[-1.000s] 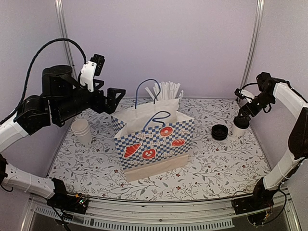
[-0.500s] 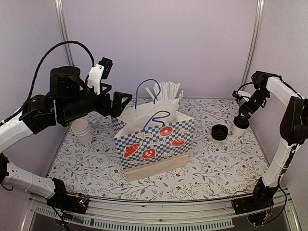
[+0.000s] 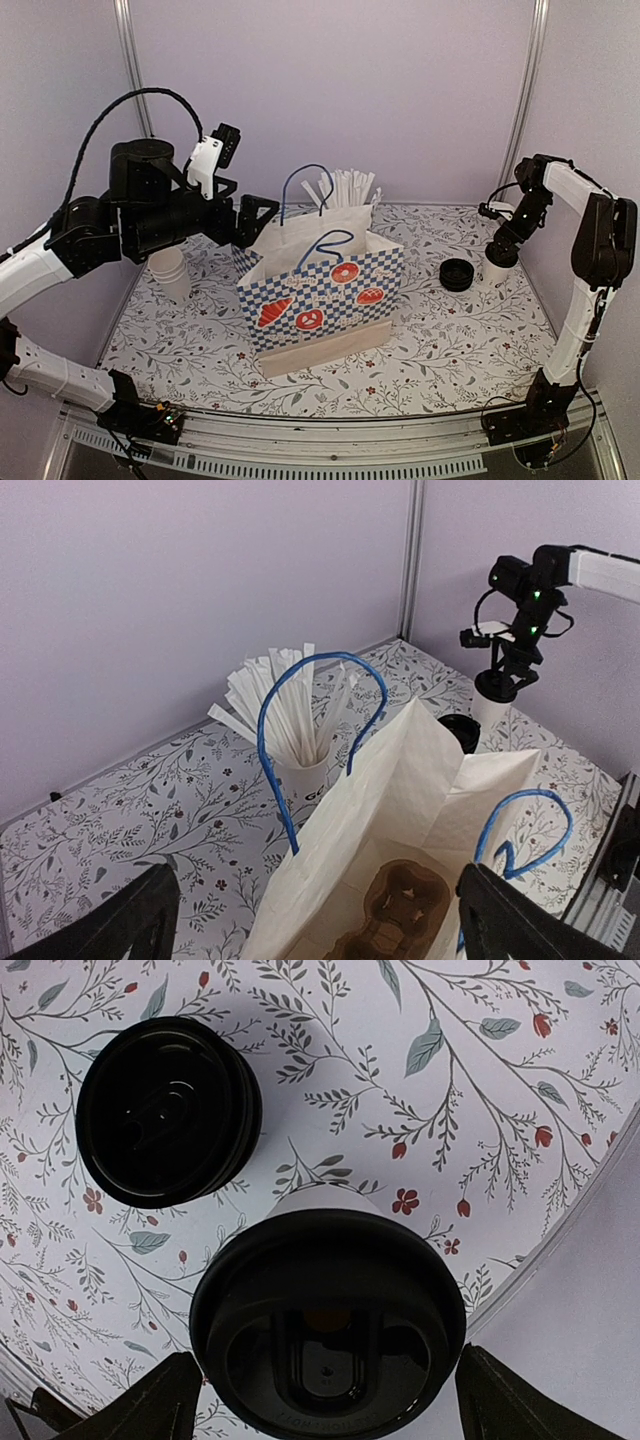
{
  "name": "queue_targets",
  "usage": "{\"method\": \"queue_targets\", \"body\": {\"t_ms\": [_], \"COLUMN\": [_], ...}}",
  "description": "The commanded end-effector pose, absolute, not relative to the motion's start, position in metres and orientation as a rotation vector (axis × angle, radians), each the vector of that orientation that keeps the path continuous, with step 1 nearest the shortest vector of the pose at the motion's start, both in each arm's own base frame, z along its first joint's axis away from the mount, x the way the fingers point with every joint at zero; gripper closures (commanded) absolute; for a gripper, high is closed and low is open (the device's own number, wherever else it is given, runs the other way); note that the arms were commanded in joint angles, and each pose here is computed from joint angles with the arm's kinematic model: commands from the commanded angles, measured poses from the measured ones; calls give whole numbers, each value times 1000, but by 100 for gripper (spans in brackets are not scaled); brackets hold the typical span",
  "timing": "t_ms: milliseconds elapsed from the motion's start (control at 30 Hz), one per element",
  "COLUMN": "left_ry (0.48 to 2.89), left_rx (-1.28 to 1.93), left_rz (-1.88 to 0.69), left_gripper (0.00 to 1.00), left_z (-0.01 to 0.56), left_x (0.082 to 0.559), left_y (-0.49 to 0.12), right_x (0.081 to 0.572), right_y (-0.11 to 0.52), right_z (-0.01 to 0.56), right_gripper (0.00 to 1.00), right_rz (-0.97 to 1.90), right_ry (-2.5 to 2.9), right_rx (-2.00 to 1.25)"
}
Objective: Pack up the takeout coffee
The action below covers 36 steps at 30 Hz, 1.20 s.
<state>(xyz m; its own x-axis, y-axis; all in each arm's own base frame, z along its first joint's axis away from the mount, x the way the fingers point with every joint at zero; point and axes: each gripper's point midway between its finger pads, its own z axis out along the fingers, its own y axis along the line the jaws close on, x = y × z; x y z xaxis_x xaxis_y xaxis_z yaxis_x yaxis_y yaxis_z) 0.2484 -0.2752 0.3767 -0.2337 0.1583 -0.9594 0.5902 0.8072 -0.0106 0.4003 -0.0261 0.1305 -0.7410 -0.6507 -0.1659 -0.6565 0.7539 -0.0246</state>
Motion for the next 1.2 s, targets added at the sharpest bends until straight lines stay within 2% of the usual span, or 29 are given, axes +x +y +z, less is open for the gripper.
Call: {"method": "queue_targets", "body": {"t_ms": [0,233,867,1167], "left_ry": [1805,1815,1831,1833], "left_rx": [580,586,590,587], "left_rz": [-439,-432,-467,-474], "left_gripper": [1,1,2,2], "left_z": [373,369,367,369], "left_x": [252,254,252,251], "left_y": [-276,-278,-283,-282], "right_x": [402,395,389,383], "right_y": [-28,-26,-31,-28], "right_z": [134,132,116,119], "right_gripper": [9,15,15,27], "right_rz": [50,82,1,12], "right_ry": [2787,2799,2826,2842], "right_rx": [-1063,-1093,-1087,-1074]}}
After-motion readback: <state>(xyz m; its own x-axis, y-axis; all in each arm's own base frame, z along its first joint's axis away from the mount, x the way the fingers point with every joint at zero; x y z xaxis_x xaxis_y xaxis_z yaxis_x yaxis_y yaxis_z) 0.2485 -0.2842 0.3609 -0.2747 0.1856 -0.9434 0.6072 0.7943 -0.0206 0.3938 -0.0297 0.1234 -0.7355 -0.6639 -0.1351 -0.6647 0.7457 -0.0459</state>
